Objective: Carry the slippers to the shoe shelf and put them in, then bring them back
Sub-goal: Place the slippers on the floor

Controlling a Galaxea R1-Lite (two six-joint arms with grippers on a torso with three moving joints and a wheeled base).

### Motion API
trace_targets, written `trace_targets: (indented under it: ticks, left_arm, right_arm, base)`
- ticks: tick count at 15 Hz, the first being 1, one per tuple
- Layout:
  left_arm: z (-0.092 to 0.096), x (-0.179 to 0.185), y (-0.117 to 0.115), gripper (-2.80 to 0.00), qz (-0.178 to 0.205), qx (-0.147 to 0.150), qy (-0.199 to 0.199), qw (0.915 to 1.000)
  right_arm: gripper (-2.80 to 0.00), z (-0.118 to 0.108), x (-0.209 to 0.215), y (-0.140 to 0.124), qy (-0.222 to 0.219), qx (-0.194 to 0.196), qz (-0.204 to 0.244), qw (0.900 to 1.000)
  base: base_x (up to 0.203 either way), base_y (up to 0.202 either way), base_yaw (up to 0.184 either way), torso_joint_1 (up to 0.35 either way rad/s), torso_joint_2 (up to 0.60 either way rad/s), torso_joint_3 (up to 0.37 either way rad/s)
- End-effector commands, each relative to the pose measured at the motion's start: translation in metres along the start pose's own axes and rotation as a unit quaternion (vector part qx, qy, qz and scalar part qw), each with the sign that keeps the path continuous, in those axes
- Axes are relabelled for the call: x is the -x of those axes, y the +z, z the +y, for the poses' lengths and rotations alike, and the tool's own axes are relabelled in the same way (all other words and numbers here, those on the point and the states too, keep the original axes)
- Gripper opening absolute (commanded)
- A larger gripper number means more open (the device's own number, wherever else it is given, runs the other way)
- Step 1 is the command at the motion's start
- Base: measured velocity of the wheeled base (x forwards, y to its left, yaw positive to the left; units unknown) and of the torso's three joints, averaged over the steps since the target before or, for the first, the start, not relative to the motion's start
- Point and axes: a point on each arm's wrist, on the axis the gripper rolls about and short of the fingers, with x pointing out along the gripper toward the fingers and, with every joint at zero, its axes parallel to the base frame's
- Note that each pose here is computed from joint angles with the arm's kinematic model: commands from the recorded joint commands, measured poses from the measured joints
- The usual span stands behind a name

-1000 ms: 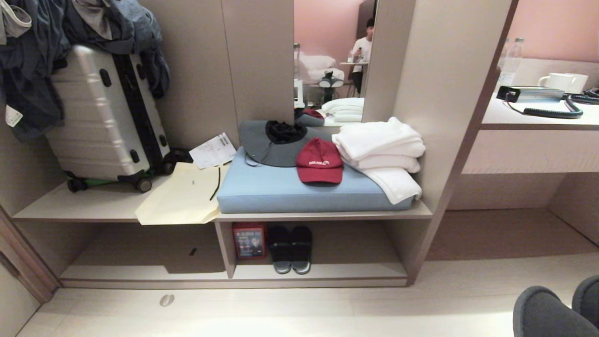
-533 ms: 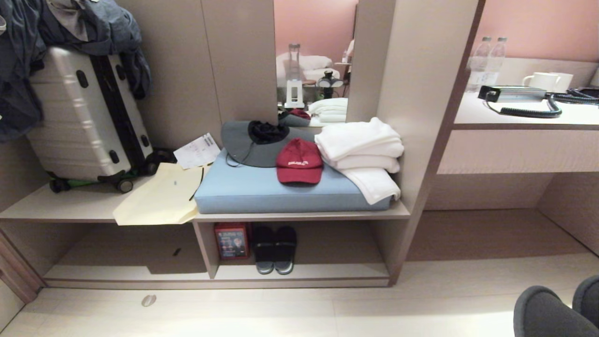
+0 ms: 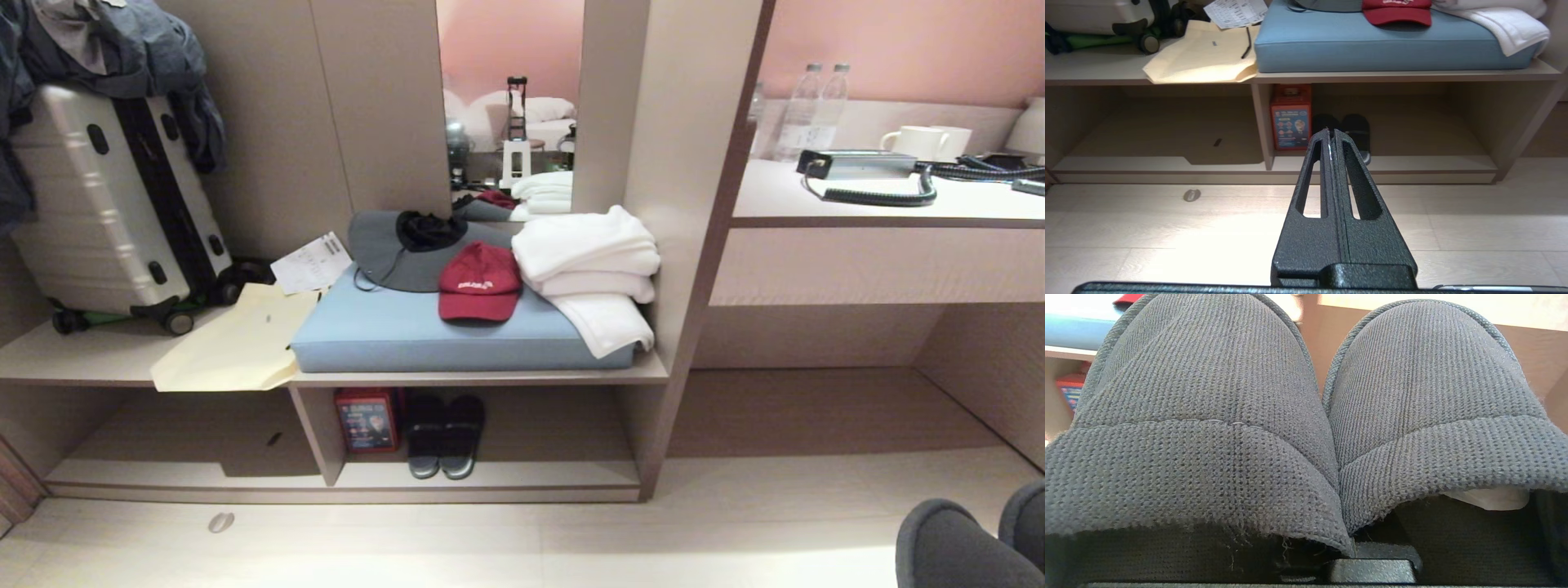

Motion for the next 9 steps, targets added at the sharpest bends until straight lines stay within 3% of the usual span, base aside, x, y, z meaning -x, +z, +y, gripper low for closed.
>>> trace_targets:
  ticks: [1,9]
  left_arm:
    - [0.0000,-0.0001,0.0000,-2.80,0.001,0.000,0.000,1.0000]
    - [0.0000,-0.0001,-0.0001,-2.80,0.001,0.000,0.000,1.0000]
  right_arm:
    - [-2.80,0.0000,0.0001,0.0000,0.000,0.000,-0.001,1.000]
    - [-2.80,0.0000,0.0001,-0.0002,0.000,0.000,0.000,1.000]
  base:
    - [0.000,-0.199,0.003,-0.001,0.01,0.001]
    - [0.000,-0.196,0.003,0.004,0.00,0.003]
